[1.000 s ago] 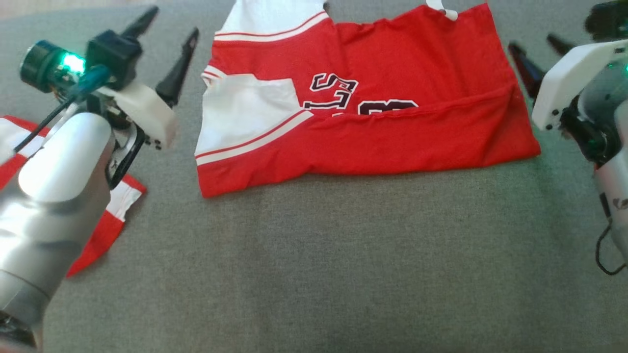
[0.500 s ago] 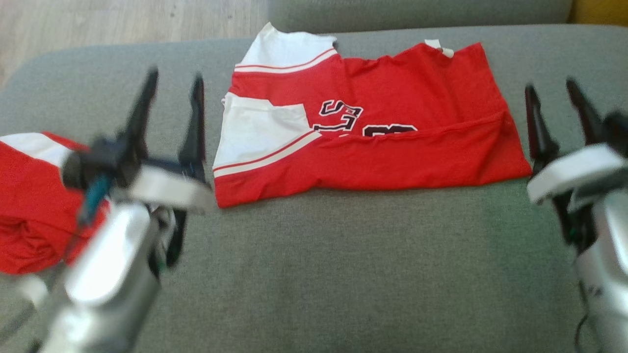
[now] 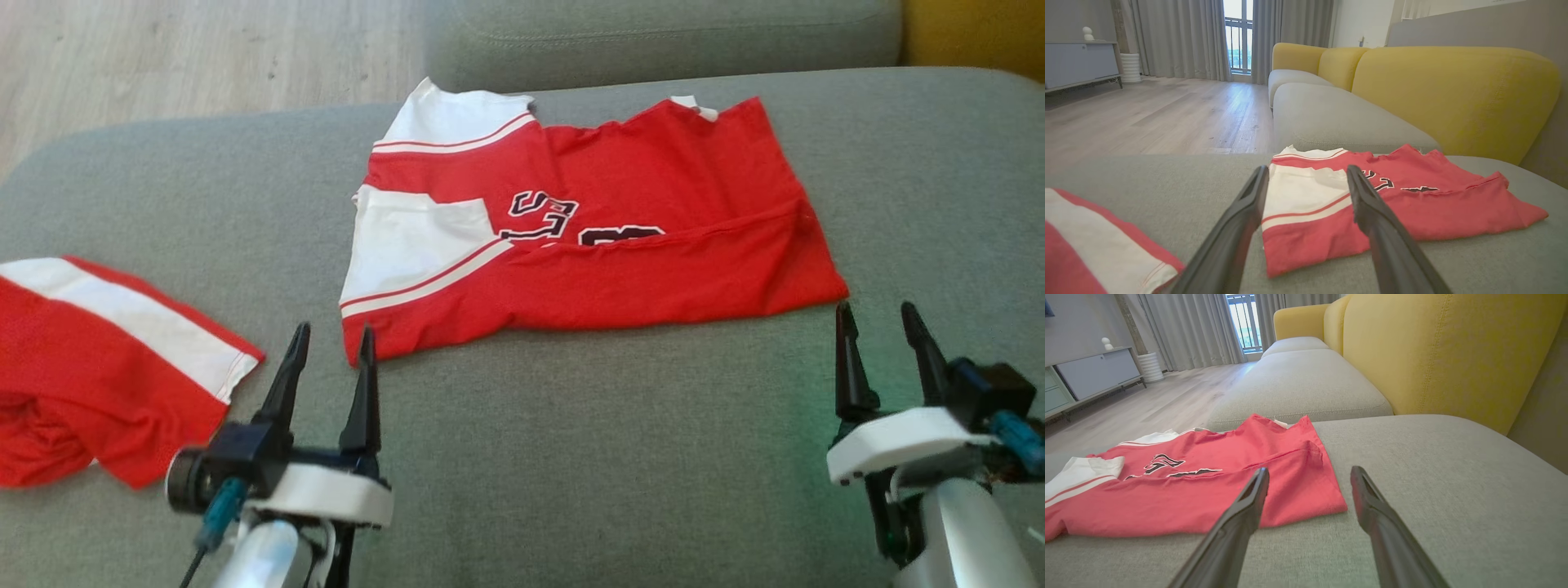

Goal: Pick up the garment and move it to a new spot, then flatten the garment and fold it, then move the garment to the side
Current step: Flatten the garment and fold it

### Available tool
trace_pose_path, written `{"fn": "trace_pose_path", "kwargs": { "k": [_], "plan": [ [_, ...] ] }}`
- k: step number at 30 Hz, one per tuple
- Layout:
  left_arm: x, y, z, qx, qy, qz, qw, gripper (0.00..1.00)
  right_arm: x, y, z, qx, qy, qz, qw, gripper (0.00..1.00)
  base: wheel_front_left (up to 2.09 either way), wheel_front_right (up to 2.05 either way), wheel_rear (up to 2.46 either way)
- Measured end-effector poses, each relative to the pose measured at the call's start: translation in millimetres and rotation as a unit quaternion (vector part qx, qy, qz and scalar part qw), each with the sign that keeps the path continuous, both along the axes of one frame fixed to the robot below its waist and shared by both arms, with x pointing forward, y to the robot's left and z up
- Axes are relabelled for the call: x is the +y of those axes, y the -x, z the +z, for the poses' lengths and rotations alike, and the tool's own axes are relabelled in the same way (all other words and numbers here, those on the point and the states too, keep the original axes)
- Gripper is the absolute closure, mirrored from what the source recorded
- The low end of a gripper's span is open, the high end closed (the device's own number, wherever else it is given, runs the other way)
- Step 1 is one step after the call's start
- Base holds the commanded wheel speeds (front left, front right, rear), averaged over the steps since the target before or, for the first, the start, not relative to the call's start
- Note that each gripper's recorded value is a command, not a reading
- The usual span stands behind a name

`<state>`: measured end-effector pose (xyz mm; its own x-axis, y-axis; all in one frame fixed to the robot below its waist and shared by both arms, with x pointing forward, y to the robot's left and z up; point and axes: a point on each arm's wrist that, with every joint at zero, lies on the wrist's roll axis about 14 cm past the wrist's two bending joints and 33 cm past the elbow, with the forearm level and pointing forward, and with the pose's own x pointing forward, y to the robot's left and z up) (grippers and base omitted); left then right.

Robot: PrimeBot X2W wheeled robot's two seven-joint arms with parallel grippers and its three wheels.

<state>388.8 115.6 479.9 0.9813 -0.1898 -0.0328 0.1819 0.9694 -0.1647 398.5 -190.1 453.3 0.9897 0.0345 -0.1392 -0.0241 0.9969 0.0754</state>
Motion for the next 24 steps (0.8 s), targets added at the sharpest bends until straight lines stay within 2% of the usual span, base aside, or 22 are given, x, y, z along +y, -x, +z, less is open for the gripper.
{"fn": "trace_pose_path", "kwargs": {
  "k": [7,14,19,24],
  "plan": [
    [1.5,-1.3,-7.5,0.007,-0.002,-0.001,1.0,0.0,-4.2,1.5,9.1,-0.015,0.001,-0.009,1.0,0.0,0.0,0.0,0.0],
    [1.1,-5.6,-61.2,0.105,-0.022,-0.003,0.994,0.0,-7.4,-1.8,7.5,-0.011,0.004,-0.013,1.0,0.0,0.0,0.0,0.0],
    [-0.3,-30.4,-71.9,0.133,-0.041,-0.008,0.99,0.0,-6.2,-7.8,6.0,-0.011,0.0,-0.012,1.0,0.0,0.0,0.0,0.0],
    [2.5,-34.5,-98.0,0.185,-0.064,-0.005,0.981,0.0,-9.3,-5.8,-0.5,-0.001,0.001,-0.016,1.0,0.0,0.0,0.0,0.0]
  ]
}}
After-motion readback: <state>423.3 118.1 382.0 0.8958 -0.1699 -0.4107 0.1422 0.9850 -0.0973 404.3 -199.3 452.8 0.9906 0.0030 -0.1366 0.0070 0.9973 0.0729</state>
